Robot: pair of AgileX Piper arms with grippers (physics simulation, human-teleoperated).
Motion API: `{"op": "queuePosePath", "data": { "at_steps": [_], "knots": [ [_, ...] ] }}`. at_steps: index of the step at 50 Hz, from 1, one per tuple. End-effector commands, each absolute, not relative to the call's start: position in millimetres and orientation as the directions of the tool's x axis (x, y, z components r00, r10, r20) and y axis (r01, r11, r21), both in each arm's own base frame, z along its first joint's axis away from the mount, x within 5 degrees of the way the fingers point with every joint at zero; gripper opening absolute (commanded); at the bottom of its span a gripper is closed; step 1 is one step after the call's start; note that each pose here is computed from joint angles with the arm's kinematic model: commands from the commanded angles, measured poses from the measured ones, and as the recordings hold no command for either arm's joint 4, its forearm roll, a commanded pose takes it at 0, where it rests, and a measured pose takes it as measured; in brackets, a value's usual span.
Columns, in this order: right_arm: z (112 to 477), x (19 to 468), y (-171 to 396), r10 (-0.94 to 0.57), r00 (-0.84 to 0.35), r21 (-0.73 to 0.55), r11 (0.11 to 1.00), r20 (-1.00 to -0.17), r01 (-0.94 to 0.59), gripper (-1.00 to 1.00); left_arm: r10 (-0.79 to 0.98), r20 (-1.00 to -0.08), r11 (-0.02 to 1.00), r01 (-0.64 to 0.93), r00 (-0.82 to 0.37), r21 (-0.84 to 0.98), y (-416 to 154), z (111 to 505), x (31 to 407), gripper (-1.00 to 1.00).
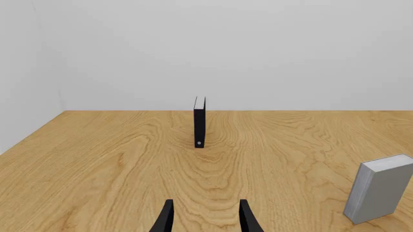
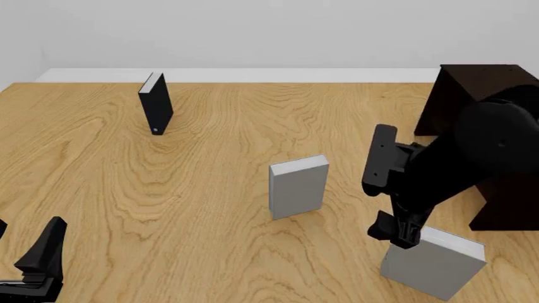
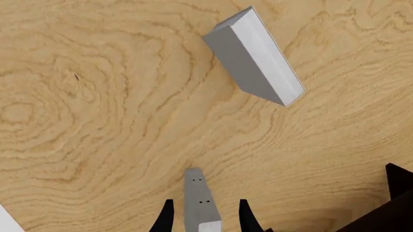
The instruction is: Pick up the book on the right and place it on the cabinet shelf.
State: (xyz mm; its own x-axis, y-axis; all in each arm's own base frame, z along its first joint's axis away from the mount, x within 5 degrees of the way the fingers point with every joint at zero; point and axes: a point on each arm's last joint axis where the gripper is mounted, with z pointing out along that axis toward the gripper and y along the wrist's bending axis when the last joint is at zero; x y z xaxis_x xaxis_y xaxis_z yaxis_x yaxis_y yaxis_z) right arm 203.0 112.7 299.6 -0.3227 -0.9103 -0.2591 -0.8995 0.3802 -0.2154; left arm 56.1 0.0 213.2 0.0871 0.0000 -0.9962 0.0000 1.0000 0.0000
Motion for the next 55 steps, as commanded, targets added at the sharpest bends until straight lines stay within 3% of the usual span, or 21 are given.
{"op": "queuePosePath", "data": {
  "at_steps": [1, 55],
  "knots": [
    [284.1, 206.1, 111.2, -0.904, -0.348, -0.203, 0.400, -0.249, -0.894, 1.00, 0.000, -0.996, 1.000, 0.000, 0.087, 0.000, 0.0, 213.2, 56.1, 1.00],
    [247.3, 208.4, 80.9, -0.878, -0.434, -0.179, 0.469, -0.204, -0.865, 1.00, 0.000, -0.996, 1.000, 0.000, 0.087, 0.000, 0.0, 213.2, 56.1, 1.00]
  ]
}}
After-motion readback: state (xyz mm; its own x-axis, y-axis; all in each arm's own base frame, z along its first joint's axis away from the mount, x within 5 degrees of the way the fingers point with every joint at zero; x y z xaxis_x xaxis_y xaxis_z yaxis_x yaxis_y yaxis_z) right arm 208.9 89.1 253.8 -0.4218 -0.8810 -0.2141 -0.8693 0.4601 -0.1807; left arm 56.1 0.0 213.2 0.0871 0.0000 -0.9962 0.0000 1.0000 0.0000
